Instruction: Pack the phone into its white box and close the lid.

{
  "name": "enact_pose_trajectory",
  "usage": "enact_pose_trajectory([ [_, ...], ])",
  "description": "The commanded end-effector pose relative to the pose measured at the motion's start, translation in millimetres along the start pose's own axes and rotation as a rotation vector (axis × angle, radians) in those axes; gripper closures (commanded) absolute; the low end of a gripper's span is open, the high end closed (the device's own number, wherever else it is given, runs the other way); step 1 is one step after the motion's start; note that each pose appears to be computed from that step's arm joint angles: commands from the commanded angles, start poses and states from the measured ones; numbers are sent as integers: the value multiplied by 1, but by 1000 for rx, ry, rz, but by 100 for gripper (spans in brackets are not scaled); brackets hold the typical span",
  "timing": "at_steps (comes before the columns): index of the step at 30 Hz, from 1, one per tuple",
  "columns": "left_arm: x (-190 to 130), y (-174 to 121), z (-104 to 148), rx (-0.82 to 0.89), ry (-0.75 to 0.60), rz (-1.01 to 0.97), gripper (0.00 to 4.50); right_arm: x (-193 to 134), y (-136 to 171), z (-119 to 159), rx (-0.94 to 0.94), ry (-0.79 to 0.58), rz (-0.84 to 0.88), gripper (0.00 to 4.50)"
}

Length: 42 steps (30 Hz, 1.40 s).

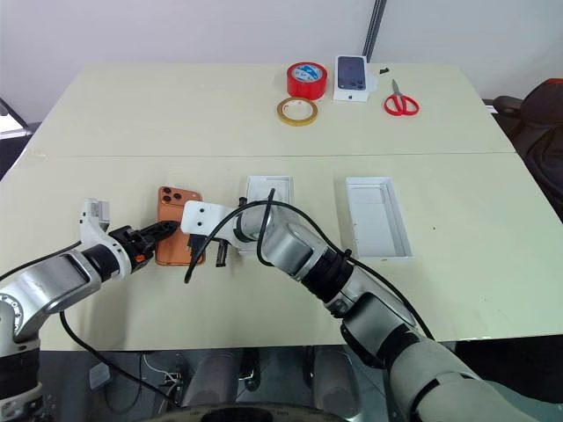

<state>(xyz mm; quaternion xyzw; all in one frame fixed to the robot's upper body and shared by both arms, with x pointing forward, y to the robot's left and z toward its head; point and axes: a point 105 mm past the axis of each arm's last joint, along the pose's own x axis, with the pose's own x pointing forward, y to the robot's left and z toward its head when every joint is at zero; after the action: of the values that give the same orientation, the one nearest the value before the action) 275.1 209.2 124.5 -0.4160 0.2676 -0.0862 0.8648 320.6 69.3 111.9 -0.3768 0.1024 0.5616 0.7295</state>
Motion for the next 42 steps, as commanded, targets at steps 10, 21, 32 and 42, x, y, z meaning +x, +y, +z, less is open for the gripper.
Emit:
enact_pose_trajectory([
  [10, -1, -28, 9, -23, -63, -125, 443, -84, -33, 38, 30, -304, -88, 450],
  [21, 27, -96, -16, -16, 36, -349, 443, -170, -52, -44, 238, -296, -192, 450],
  [32, 63, -104, -46, 18, 182, -369, 443, -209, -45, -77, 423, -305, -267, 450],
  [42, 88, -114, -63, 47, 245, -394, 443, -210, -32, -93, 411, -234, -266, 450],
])
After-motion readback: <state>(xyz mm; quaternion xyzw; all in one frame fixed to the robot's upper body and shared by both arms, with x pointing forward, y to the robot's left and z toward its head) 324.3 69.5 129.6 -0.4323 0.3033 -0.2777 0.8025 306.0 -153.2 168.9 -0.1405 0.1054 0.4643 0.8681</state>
